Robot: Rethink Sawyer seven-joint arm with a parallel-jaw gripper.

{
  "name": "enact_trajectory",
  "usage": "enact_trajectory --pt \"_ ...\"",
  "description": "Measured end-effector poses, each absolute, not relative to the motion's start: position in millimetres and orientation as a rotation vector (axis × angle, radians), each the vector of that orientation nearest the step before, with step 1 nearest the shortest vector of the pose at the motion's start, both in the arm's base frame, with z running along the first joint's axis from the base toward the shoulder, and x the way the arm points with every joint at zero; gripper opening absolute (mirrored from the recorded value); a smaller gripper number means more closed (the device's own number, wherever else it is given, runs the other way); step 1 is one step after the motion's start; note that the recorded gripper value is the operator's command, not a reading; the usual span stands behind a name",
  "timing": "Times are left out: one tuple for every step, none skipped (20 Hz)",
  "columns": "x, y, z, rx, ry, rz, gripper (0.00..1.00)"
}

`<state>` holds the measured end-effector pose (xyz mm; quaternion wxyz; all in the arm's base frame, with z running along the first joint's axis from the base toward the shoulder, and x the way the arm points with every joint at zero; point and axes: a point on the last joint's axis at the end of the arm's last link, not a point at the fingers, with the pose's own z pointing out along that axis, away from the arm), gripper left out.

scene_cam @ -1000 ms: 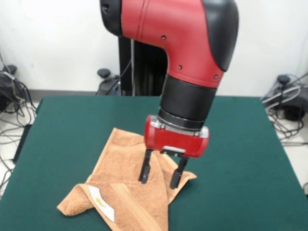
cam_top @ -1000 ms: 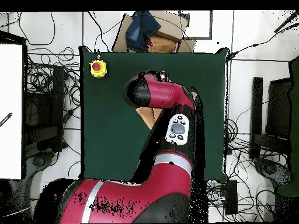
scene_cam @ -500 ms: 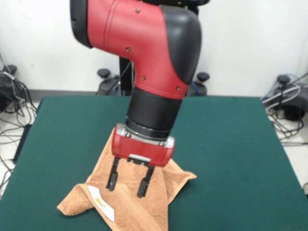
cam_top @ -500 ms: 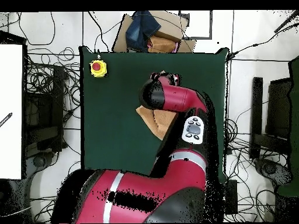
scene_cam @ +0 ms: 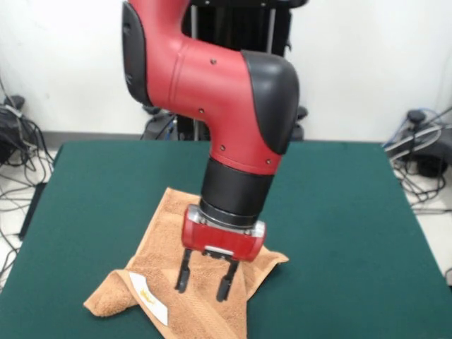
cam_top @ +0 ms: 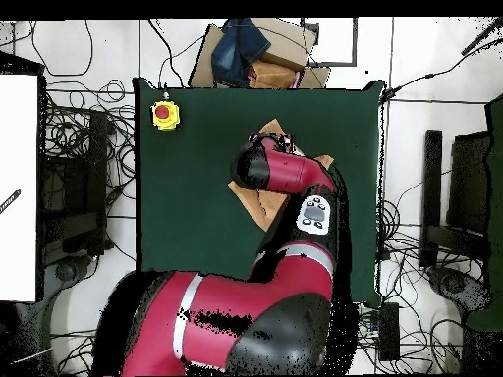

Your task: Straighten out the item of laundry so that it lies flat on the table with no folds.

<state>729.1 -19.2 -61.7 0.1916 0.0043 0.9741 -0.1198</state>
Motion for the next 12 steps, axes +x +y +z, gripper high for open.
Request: enact_trajectory --pt "727.5 -15.1 -65.4 0.012 2.741 -0.332 1.0" --pt "726.0 -11.1 -69.1 0.013 2.746 -0.328 1.0" --pt "725.4 -9.5 -70.4 0.013 2.748 -0.326 1.0" --pt "724.8 -7.8 -71.8 0.013 2.75 -0.325 1.0" --pt "723.1 -3.1 -75.5 0.011 2.755 -0.321 1.0" --pt "721.7 0.8 -78.8 0.009 2.759 -0.317 1.0" --pt "720.0 4.8 -82.5 0.007 2.763 -0.314 1.0" --pt "719.2 6.5 -84.5 0.006 2.764 -0.313 1.0" --pt "718.8 7.5 -85.7 0.006 2.763 -0.312 1.0" --pt "718.5 8.5 -86.9 0.007 2.763 -0.311 1.0" --pt "718.2 9.9 -89.2 0.01 2.76 -0.31 1.0" --pt "717.9 11.3 -91.4 0.013 2.758 -0.309 1.0"
